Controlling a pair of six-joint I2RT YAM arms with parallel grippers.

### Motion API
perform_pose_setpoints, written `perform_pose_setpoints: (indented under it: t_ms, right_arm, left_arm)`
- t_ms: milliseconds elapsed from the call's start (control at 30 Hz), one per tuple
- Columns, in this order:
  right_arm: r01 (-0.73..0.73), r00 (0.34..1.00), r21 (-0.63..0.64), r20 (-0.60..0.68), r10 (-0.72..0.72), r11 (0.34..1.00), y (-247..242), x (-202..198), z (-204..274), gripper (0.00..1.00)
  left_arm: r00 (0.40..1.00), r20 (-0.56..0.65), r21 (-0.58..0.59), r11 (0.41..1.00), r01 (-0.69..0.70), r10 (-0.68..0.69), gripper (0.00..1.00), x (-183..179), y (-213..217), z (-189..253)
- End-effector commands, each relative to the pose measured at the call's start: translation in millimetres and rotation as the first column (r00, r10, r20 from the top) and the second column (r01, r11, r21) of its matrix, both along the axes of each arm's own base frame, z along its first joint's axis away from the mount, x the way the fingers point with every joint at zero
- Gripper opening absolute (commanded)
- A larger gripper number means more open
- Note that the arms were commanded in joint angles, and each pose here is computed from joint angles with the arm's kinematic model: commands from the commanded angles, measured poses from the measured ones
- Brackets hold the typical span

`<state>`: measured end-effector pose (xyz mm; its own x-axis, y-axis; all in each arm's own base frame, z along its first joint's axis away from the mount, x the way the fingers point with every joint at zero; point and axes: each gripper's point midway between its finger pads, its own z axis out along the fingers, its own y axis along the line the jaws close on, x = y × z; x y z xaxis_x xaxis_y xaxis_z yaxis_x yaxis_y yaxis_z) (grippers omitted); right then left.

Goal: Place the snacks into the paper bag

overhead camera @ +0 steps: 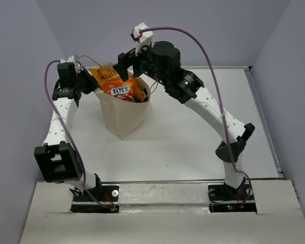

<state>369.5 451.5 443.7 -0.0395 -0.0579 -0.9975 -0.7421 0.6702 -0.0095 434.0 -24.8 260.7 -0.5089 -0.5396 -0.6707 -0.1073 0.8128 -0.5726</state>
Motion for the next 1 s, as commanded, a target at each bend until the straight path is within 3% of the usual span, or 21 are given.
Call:
perform_pose_setpoints:
  t_ms: [0, 67, 133, 233, 400, 767, 867, 967]
  right_arm:
    - [-0.106, 0.992, 0.403, 0.104, 0.070, 0.909, -37, -56, 139, 0.95]
    - [-0.029, 0.999, 0.481, 0.036, 0.013, 0.876, -64, -64, 155, 0.94]
    - [0.184, 0.983, 0.472, -0.099, -0.155, 0.862, -91, -44, 125, 0.92]
    - [0.393, 0.910, 0.372, -0.290, -0.297, 0.841, -127, -45, 69, 0.88]
    - [0.345, 0.833, 0.171, -0.509, -0.216, 0.923, -102, -66, -14, 0.89]
    - [0.427, 0.719, 0.074, -0.632, -0.289, 0.901, -92, -59, -81, 0.83]
    - [0.426, 0.730, 0.074, -0.617, -0.294, 0.902, -93, -58, -77, 0.83]
    - [0.384, 0.785, 0.115, -0.564, -0.258, 0.916, -93, -58, -49, 0.83]
  left_arm:
    - [0.999, 0.032, 0.013, 1.000, 0.006, -0.007, 0.00, -4, 1, 9]
    - [0.999, 0.033, 0.007, 1.000, 0.010, -0.010, 0.00, -5, -1, 10]
    - [0.999, 0.036, 0.005, 1.000, 0.010, -0.011, 0.00, -5, -1, 11]
    - [0.999, 0.039, 0.002, 1.000, 0.012, -0.012, 0.00, -6, -2, 12]
    - [1.000, 0.024, 0.014, 1.000, 0.011, -0.011, 0.00, -6, 0, 7]
    - [1.000, 0.021, 0.016, 1.000, 0.020, -0.021, 0.00, -8, -3, 6]
    - [1.000, 0.024, 0.014, 1.000, 0.019, -0.019, 0.00, -8, -3, 7]
    - [1.000, 0.023, 0.013, 1.000, 0.020, -0.020, 0.00, -7, -4, 6]
